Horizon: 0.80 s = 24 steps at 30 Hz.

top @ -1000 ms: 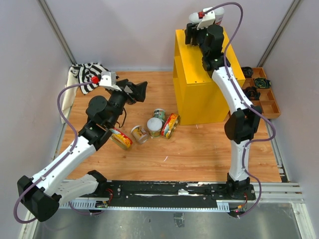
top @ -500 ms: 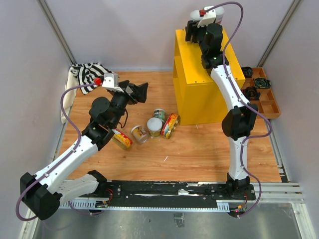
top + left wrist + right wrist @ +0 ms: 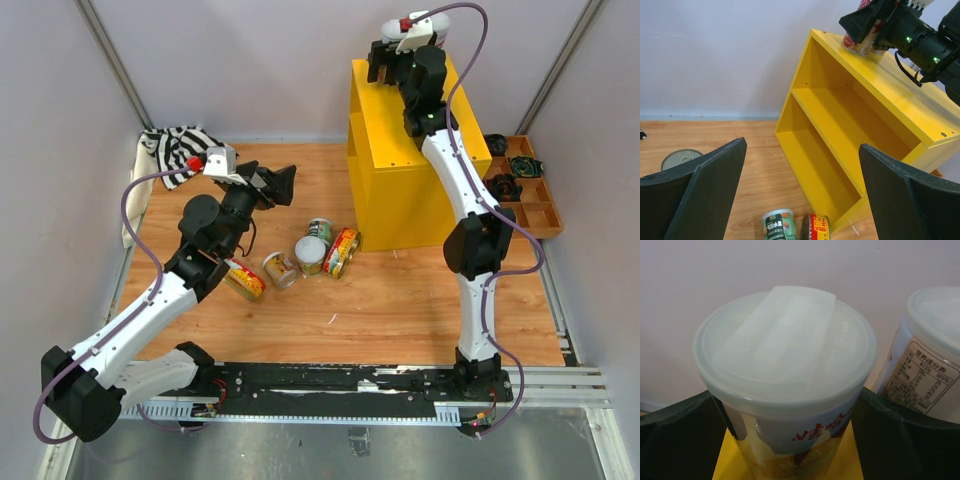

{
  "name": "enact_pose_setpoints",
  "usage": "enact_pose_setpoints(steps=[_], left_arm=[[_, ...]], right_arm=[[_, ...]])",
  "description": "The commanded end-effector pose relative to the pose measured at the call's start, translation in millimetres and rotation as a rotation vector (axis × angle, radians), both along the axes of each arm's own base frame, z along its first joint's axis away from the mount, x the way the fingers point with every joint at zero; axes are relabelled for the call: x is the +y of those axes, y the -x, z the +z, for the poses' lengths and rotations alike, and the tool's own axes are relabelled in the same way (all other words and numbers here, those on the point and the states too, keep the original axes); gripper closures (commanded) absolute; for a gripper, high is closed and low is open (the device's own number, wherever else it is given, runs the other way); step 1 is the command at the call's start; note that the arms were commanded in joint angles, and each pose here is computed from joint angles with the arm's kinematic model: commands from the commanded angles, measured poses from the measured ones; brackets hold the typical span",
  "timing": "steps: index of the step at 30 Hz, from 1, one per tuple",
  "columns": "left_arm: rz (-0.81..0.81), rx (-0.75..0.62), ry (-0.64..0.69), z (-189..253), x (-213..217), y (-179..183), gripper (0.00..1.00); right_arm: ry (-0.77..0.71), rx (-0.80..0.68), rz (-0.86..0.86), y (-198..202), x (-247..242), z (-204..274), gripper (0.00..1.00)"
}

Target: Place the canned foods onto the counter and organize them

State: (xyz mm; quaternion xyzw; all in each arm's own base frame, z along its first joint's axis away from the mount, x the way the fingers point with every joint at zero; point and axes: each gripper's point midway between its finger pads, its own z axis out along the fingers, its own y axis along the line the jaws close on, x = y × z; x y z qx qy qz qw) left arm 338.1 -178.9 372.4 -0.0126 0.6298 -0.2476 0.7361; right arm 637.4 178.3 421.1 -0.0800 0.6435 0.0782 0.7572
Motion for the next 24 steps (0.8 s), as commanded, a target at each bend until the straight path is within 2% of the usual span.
enact_pose_setpoints(steps=[1, 24], left_arm=[[-0.003, -0.028, 0.032, 16, 1, 0, 0.01], [-0.029, -0.001, 0.098, 24, 7, 18, 0.01]], right_arm=[[-0.034, -0.08, -0.012, 17, -13, 46, 0.09], [-0.027, -0.086, -0.013, 71, -22, 67, 0.07]])
